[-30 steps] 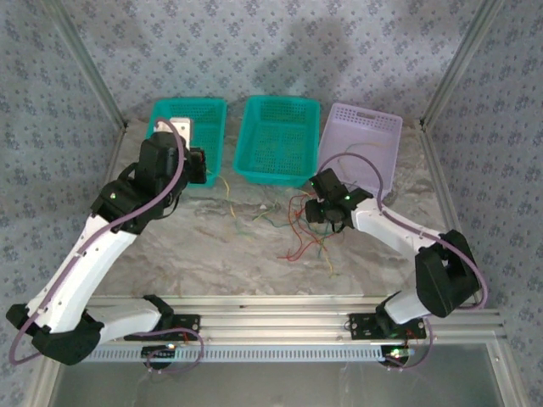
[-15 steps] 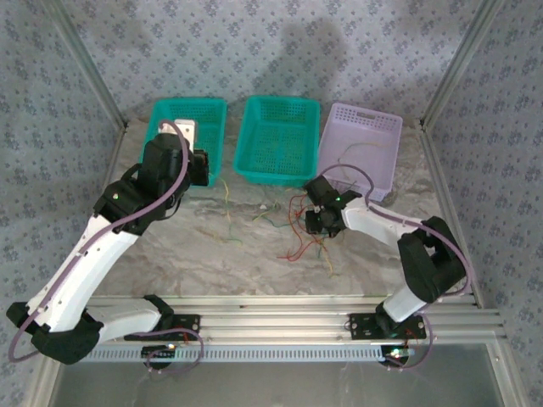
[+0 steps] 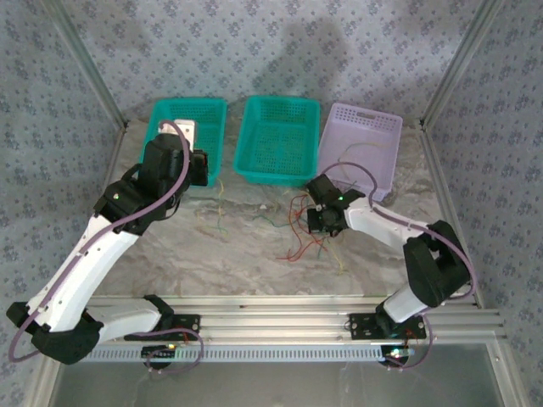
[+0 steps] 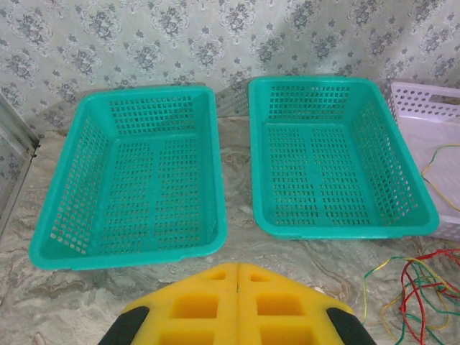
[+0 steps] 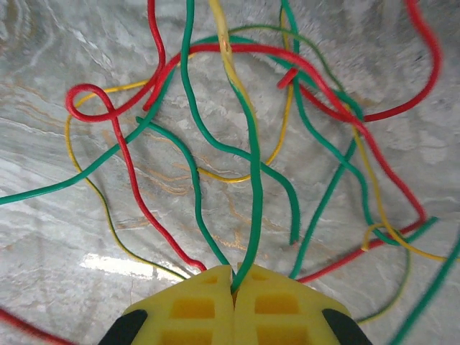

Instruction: Untangle the cables

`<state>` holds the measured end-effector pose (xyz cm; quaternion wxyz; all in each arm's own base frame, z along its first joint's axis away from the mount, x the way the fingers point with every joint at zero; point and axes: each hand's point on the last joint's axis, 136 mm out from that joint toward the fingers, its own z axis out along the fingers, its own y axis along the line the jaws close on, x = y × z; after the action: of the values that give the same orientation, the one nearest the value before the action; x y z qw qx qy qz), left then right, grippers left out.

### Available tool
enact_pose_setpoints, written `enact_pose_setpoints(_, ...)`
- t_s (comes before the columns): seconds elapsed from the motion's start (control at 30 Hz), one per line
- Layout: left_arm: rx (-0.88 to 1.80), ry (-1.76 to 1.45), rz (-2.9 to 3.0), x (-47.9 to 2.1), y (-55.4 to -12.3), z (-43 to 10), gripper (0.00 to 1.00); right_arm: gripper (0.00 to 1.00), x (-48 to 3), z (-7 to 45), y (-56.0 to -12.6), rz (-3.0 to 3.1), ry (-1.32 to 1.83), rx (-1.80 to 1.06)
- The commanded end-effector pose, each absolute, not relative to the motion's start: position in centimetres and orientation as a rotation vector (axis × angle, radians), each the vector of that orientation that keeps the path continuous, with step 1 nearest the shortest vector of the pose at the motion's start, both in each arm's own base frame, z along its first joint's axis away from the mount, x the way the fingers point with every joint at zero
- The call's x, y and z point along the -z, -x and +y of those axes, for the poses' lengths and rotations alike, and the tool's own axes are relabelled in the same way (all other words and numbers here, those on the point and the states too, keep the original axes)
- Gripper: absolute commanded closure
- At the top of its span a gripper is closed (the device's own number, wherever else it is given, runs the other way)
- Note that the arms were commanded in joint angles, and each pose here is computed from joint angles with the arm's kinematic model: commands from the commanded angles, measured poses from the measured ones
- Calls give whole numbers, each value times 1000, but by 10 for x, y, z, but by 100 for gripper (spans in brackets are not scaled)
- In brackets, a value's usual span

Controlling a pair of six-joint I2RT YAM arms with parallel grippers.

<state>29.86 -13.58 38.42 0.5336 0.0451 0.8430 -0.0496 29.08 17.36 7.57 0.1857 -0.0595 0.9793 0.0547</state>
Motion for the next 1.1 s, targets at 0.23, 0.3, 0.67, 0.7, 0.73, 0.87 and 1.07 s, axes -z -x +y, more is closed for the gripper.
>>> enact_pose_setpoints(0.23, 97, -104, 1972, -394, -297, -131, 100, 100, -145, 138, -287, 2644, 155, 42)
enact_pose_setpoints(0.3, 93, -105, 1968, -396, -296, -130, 100, 100, -160, 131, -290, 2605, 130, 52)
enact_pose_setpoints(0.67, 99, -109, 1966, -397, -296, -131, 100, 100, -271, 79, -351, 2344, -207, -63)
enact_pose_setpoints(0.7, 105, -109, 1967, -398, -296, -132, 100, 100, -276, 70, -357, 2340, -235, -41)
enact_pose_setpoints(0.73, 112, -110, 1969, -398, -296, -133, 100, 100, -281, 58, -365, 2339, -279, -2)
enact_pose_setpoints(0.87, 138, -114, 1968, -402, -295, -136, 100, 100, -269, 30, -395, 2381, -452, -45)
enact_pose_setpoints(1.07, 152, -130, 1979, -400, -299, -143, 100, 100, -271, 14, -446, 2309, -514, -19)
